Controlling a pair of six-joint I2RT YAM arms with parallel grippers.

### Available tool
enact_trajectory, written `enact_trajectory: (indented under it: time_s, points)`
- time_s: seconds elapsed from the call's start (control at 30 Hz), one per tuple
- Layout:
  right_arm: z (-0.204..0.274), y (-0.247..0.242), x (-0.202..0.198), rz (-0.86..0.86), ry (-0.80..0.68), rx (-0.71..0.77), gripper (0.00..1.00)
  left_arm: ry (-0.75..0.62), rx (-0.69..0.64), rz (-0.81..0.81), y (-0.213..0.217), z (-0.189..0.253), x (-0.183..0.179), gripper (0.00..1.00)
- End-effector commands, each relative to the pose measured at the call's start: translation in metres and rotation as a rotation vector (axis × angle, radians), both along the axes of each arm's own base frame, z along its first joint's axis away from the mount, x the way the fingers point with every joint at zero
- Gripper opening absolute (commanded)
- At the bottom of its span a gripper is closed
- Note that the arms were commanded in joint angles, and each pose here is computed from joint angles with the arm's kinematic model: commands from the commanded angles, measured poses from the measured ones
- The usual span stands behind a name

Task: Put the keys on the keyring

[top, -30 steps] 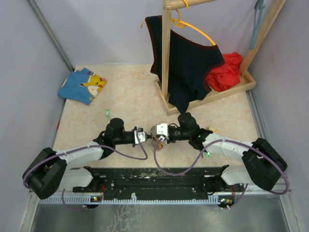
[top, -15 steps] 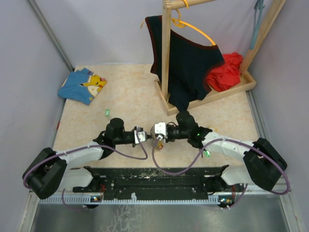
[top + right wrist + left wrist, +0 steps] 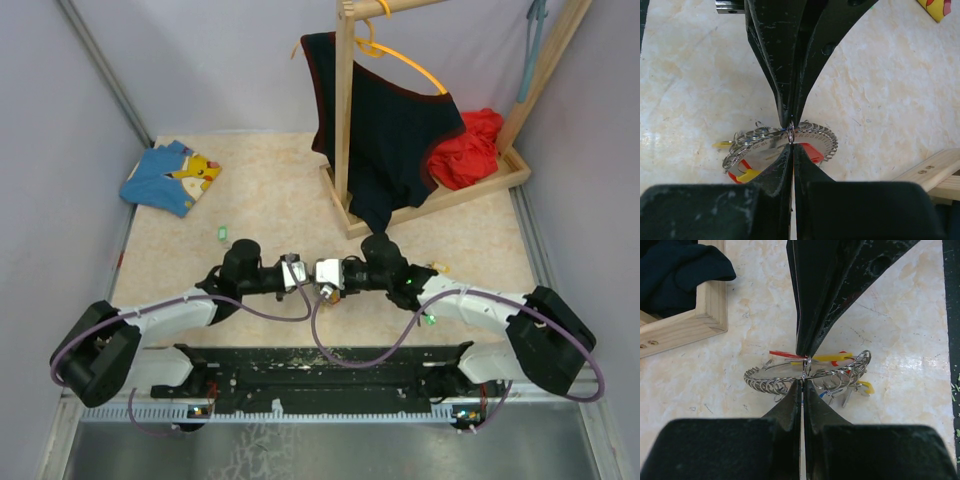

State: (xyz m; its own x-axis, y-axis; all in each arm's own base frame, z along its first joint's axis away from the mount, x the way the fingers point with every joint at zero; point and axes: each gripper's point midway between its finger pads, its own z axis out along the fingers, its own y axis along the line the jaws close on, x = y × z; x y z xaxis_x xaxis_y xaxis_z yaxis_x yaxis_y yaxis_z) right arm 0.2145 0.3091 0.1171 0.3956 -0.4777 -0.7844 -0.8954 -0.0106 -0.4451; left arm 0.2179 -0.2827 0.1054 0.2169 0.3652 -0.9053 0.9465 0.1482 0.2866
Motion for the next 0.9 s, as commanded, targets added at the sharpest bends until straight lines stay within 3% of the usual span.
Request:
enact_trajectory:
  time_s: [0.0,0.43,0.87]
  points:
    - [0.029,0.011,-0.002,0.04,-0.092,0.07,0.0,-0.023,-0.035,0.025,-0.006,0.017,0.01,0.01]
    - [0.003,0.0,0.0,-0.002,-0.09,0.027,0.0,-0.018,-0.108,0.06,0.004,0.03,0.015,0.01]
    - [0.018,-0.002,0.0,-0.053,-0.042,0.134,0.32,-0.018,-0.124,0.066,0.006,0.032,0.015,0.01]
